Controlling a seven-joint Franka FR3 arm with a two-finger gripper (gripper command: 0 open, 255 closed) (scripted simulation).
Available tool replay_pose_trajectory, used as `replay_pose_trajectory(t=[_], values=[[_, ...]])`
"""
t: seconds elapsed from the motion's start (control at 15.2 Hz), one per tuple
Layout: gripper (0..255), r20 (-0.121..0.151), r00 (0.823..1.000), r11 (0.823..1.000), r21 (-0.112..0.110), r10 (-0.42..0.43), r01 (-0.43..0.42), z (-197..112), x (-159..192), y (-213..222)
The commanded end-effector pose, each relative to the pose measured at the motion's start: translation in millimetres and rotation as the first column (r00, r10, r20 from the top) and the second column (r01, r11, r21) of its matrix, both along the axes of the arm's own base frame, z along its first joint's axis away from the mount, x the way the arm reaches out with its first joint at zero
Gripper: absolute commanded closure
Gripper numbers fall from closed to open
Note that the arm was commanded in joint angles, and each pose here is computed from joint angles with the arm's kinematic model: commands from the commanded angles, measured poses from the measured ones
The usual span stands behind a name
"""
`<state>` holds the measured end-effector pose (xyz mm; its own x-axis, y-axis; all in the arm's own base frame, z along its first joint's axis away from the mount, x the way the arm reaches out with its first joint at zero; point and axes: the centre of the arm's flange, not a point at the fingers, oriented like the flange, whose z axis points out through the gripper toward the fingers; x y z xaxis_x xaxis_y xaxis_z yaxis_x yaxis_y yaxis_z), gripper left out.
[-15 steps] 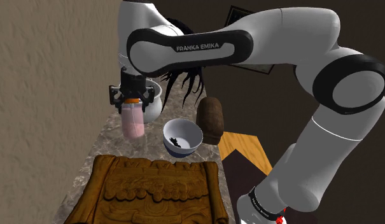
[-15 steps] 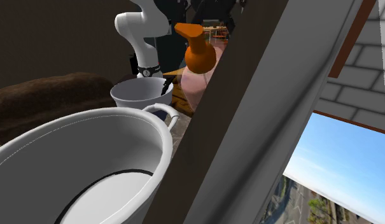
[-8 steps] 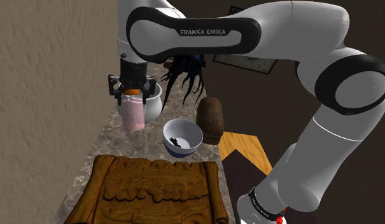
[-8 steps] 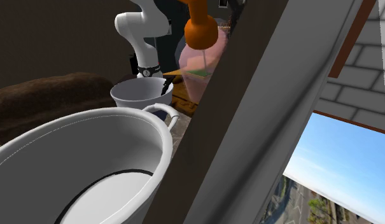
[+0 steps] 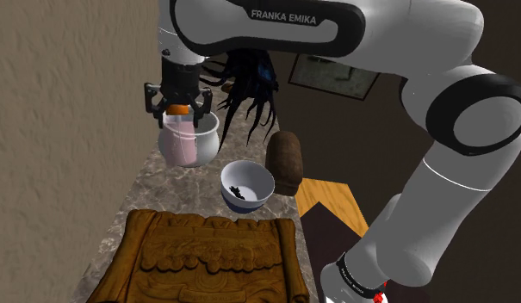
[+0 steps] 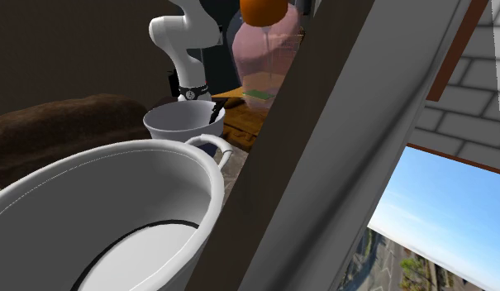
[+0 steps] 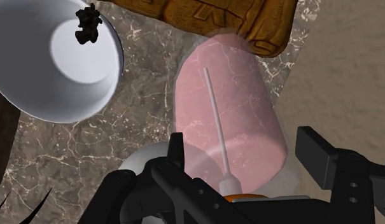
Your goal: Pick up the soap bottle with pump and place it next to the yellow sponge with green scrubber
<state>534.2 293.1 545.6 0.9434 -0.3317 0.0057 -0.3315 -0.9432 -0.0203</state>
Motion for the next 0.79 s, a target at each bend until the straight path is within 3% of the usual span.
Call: replay_pose_trajectory(t=[0.0,0.73], values=[[255,0.000,1.000,1.000,0.000,0.000,0.000,10,-1,0],[255,0.000,1.000,1.000,0.000,0.000,0.000,67,-1,0]])
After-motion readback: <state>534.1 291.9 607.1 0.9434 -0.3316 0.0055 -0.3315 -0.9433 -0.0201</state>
